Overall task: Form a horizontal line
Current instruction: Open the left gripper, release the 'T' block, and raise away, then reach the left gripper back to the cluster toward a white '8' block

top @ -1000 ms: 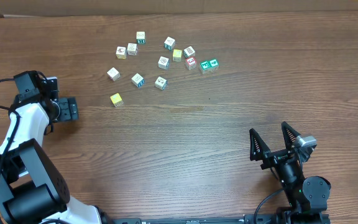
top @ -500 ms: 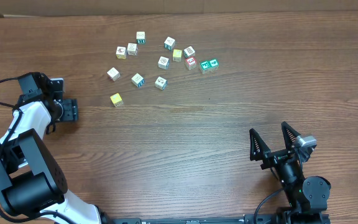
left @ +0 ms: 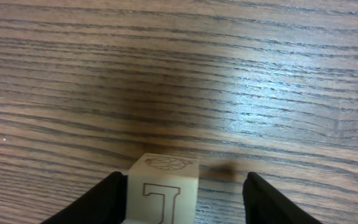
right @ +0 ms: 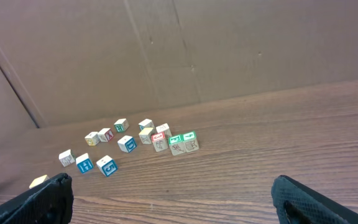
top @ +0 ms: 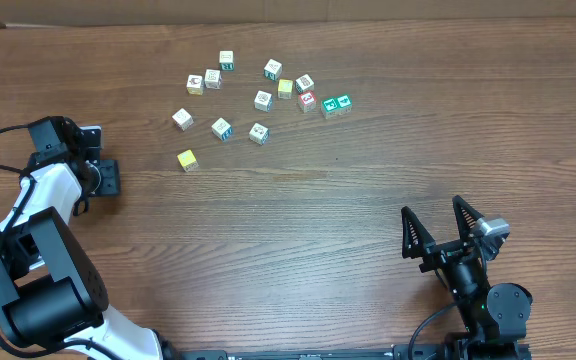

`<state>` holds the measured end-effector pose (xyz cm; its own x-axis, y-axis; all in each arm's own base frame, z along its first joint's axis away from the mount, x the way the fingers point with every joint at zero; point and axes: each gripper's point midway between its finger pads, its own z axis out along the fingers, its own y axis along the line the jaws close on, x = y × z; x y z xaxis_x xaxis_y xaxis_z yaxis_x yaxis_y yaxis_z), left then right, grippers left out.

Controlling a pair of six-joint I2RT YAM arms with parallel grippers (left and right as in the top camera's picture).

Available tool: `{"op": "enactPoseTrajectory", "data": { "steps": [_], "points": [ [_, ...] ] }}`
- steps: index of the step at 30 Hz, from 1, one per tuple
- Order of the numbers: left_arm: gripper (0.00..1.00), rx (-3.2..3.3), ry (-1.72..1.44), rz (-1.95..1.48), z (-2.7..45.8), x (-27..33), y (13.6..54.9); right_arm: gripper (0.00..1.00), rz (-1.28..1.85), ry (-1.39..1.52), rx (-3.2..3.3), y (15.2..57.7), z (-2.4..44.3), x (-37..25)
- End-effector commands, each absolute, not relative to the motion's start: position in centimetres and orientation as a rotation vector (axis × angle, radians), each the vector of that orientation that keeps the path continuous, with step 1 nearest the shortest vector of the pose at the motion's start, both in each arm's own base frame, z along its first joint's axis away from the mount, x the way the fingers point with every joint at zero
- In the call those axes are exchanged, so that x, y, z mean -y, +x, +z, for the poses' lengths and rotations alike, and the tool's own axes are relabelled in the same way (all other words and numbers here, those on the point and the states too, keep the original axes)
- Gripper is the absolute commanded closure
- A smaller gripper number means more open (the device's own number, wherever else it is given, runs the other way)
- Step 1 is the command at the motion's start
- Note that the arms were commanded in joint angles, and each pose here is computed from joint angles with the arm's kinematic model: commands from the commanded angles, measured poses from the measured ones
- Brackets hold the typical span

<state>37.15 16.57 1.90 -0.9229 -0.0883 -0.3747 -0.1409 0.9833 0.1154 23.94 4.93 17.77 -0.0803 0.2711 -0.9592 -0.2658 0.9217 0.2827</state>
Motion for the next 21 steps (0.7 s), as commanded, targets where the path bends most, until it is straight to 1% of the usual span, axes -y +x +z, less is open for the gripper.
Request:
{"op": "enactPoseTrajectory", "data": {
  "steps": [1,6,7,8,9,12,14,17,19,21],
  "points": [
    [0.47,-2.773,-0.139,0.217,1.4,-16.9,36.7,0.00,0.448,-0.004,-1.590,23.9,17.5,-5.1],
    [0.47,-2.778,-0.145,0.246,1.4,-17.3,36.5,0.00,0.448,-0.004,-1.590,23.9,17.5,-5.1],
    [0.43,-2.778,-0.145,0.247,1.4,-17.3,36.5,0.00,0.448,-0.004,-1.591,23.9,17.5,-5.1],
    [0.35,-2.776,-0.146,0.252,1.5,-17.4,36.6,0.00,0.448,-0.003,-1.591,23.9,17.5,-5.1],
    [0.30,-2.772,-0.148,0.263,1.7,-17.6,36.7,0.00,0.448,-0.004,-1.591,23.9,17.5,-5.1],
    [0.25,-2.754,-0.163,0.340,3.4,-18.8,37.4,0.00,0.448,-0.004,-1.590,23.9,17.5,-5.1],
    [0.22,-2.723,-0.166,0.367,5.8,-19.5,38.5,0.00,0.448,-0.004,-1.590,23.9,17.5,-5.1],
    [0.22,-2.653,-0.139,0.326,10.3,-19.2,40.7,0.00,0.448,-0.004,-1.590,23.9,17.5,-5.1],
    [0.20,-2.586,-0.099,0.266,14.0,-18.3,42.6,0.00,0.448,-0.004,-1.591,23.9,17.5,-5.1],
    [0.17,-2.509,-0.014,0.177,17.9,-16.4,44.4,0.00,0.448,-0.004,-1.591,23.9,17.5,-5.1]
  ]
}}
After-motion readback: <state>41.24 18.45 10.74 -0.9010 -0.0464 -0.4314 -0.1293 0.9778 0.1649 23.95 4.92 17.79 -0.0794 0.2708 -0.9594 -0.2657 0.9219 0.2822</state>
